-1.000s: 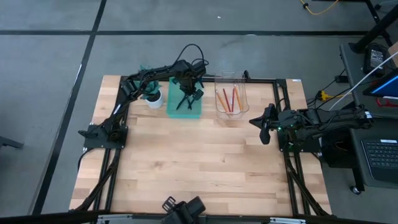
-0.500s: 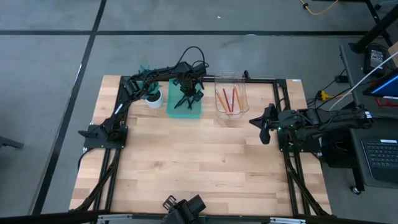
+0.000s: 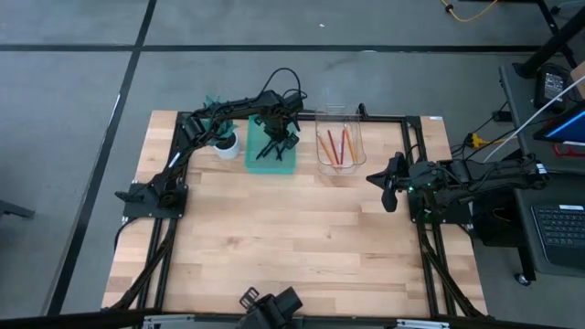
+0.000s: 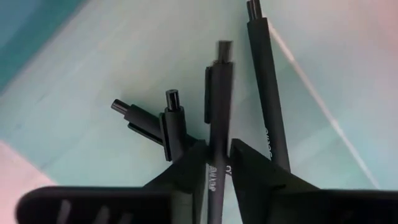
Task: Sort pens & pencils
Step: Put the black pen into the green bin, then return to Home Position
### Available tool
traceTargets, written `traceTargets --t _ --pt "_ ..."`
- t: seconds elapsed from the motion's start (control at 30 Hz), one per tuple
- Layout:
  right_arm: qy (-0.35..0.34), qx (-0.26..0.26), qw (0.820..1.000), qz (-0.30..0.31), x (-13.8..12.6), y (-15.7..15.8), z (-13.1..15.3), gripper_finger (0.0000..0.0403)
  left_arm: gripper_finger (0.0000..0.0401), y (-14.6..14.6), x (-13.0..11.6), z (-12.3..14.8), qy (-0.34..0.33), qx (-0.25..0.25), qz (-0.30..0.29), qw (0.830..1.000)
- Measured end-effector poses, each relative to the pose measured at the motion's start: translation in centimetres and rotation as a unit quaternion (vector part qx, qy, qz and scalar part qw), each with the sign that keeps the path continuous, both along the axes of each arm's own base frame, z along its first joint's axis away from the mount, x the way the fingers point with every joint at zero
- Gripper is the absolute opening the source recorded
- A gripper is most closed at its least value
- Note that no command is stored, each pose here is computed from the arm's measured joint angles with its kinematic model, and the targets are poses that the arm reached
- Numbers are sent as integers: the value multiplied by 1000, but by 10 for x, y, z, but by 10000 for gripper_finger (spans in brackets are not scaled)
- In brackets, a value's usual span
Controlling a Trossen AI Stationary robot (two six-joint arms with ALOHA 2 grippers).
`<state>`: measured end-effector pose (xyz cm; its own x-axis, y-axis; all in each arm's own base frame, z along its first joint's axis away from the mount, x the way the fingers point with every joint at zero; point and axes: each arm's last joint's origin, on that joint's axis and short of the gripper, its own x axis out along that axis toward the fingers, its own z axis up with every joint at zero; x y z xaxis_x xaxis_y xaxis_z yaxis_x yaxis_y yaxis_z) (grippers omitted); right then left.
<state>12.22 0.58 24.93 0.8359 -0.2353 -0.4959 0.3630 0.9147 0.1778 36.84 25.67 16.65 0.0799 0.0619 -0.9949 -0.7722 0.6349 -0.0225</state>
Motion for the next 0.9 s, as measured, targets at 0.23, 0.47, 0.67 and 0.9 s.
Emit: traceTargets --t 0.23,0.47,0.67,0.9 --pt "0 0 1000 0 0 0 0 21 102 -3 -2 4 -5 -26 -2 1000" --pt "0 1 1000 0 0 0 0 21 106 -10 -12 35 -19 -31 -15 999" --pt "-3 11 1000 -6 0 0 0 21 107 -16 -26 85 -65 9 -32 997" --pt "0 3 1000 0 0 0 0 21 107 -41 -56 158 -128 65 -72 987"
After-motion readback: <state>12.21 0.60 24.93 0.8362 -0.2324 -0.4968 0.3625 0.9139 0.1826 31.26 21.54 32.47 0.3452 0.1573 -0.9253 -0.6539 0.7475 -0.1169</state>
